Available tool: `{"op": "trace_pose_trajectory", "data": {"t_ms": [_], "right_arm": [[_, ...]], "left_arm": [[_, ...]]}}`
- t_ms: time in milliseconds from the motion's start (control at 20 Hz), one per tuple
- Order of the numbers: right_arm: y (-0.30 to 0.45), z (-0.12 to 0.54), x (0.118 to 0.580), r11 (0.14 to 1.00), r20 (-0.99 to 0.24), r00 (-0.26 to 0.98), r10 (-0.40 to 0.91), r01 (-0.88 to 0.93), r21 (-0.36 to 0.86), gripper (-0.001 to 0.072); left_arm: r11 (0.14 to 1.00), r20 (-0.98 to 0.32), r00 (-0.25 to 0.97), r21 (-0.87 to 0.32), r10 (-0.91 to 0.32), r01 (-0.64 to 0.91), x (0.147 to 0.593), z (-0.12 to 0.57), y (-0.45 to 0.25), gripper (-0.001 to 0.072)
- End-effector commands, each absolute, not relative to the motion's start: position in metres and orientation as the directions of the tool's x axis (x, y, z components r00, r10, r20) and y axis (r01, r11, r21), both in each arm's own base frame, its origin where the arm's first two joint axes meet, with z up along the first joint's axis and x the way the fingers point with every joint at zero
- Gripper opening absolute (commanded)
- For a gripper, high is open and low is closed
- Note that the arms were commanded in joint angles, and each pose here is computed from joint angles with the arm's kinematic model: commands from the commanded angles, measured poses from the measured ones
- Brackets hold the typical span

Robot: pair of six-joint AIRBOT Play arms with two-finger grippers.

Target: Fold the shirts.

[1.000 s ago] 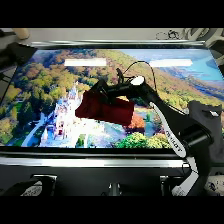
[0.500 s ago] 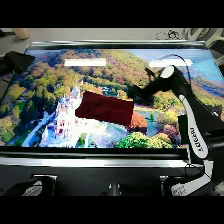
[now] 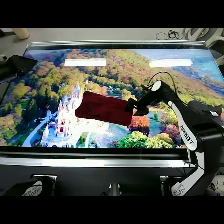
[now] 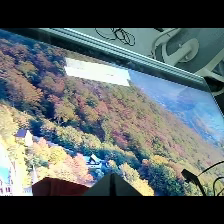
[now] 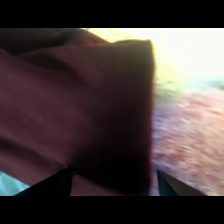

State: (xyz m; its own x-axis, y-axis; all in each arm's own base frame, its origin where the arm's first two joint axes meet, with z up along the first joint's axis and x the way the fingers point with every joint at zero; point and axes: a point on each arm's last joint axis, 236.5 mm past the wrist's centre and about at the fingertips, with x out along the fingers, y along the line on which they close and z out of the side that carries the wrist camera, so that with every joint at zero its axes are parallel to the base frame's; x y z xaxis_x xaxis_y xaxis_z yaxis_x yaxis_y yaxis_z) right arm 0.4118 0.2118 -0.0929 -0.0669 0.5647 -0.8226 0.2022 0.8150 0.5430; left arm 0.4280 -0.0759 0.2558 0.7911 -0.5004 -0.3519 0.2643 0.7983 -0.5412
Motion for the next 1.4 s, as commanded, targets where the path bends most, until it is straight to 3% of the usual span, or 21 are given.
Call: {"op": "trace_pose_trajectory", "data": {"t_ms": [0, 50, 200, 300, 500, 850, 1200, 1350], "right_arm": [[0.24, -0.096, 0.422, 0.759, -0.776, -0.023, 0.63, 0.23, 0.61, 0.0178], [0.242, -0.09, 0.425, 0.754, -0.769, -0.017, 0.639, 0.213, 0.622, 0.002], [0.231, -0.017, 0.446, 0.708, -0.71, 0.036, 0.703, 0.06, 0.704, 0.0021], [0.186, 0.054, 0.465, 0.707, -0.701, 0.139, 0.7, 0.007, 0.707, 0.0019], [0.038, 0.144, 0.47, 0.76, -0.743, 0.411, 0.528, 0.162, 0.629, 0.0019], [-0.128, 0.185, 0.422, 0.673, -0.74, 0.597, 0.309, 0.413, 0.614, 0.0019], [-0.193, 0.208, 0.363, 0.593, -0.76, 0.63, 0.16, 0.554, 0.585, 0.002], [-0.217, 0.179, 0.321, 0.581, -0.879, 0.474, 0.063, 0.699, 0.418, 0.0019]], "left_arm": [[0.799, -0.351, 0.792, -0.54, -0.499, 0.264, 0.428, 0.256, -0.076, 0.0027], [0.799, -0.351, 0.792, -0.54, -0.499, 0.264, 0.428, 0.256, -0.076, 0.0027], [0.805, -0.351, 0.792, -0.527, -0.499, 0.273, 0.428, 0.256, -0.075, 0.0026], [0.806, -0.351, 0.792, -0.525, -0.499, 0.275, 0.428, 0.256, -0.075, 0.0027], [0.807, -0.351, 0.793, -0.522, -0.499, 0.276, 0.428, 0.256, -0.075, 0.0027], [0.808, -0.35, 0.794, -0.519, -0.497, 0.277, 0.428, 0.256, -0.075, 0.0027], [0.813, -0.349, 0.794, -0.507, -0.497, 0.286, 0.428, 0.257, -0.075, 0.0027], [0.815, -0.349, 0.794, -0.502, -0.497, 0.29, 0.428, 0.256, -0.075, 0.0027]]}}
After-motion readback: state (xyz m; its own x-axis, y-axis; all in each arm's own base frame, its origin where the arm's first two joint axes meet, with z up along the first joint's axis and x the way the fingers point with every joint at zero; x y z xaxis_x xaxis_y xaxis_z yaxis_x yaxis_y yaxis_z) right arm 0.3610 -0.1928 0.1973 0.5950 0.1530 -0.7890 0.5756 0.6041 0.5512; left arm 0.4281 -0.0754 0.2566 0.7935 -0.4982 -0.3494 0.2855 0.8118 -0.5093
